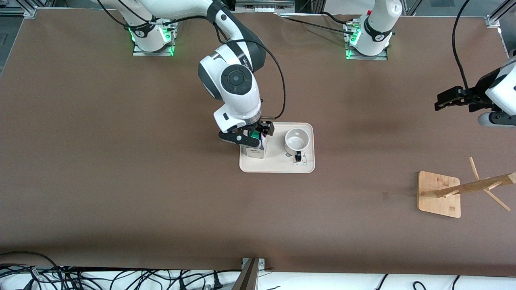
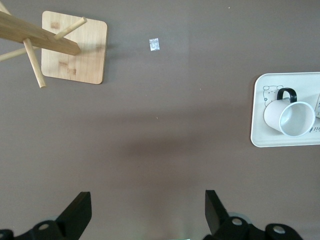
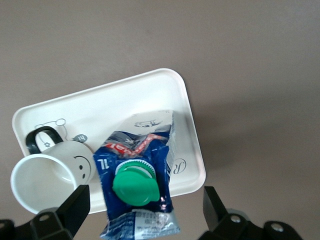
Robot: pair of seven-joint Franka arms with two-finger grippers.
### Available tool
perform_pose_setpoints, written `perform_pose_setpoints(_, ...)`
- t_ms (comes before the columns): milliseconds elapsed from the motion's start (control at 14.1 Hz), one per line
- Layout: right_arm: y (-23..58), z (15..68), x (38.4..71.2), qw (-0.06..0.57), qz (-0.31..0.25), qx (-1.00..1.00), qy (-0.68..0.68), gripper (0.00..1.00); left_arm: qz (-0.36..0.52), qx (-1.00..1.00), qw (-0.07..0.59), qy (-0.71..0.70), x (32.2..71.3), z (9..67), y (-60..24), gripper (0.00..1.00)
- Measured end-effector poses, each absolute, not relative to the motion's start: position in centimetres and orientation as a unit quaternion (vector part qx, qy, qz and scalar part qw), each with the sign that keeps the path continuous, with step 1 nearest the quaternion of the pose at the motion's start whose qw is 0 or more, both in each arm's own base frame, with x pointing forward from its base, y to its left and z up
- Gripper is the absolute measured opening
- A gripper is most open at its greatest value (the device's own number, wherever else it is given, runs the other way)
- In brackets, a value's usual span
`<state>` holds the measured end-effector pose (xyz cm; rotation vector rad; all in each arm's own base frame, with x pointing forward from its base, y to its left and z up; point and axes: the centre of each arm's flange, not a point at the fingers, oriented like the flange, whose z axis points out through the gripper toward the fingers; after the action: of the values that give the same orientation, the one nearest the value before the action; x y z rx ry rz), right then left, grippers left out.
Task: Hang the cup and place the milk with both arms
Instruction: 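Grasp the milk carton with the right gripper while the left gripper approaches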
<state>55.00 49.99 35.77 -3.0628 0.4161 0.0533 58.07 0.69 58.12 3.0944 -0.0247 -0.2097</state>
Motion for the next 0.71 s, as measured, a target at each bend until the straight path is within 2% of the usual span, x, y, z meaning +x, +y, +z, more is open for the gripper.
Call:
perform_pose_setpoints(213, 50.8, 33.5, 53.8, 0.017, 0.024, -0.991, 0.129, 1.0, -0.076, 0.997, 0.021, -0.007, 58.2, 57.5, 0.8, 1.0)
perform_pose_setpoints(284, 51.0, 33.1, 53.5, 0.015, 0.025, -0.991, 0.128, 0.93, -0.079, 0.997, 0.021, -0.007, 58.3, 57.3, 0.7, 1.0)
perform_pose_setpoints(569, 51.1, 33.1, 53.6, 0.017, 0.021, -0.991, 0.128, 0.48, -0.112, 0.993, 0.021, -0.026, 59.1, 54.3, -1.6, 1.0)
perform_pose_setpoints(711, 50.7, 33.7, 54.0, 0.02, 0.017, -0.991, 0.129, 0.31, -0.132, 0.99, 0.034, -0.029, 59.9, 52.0, -2.6, 1.0)
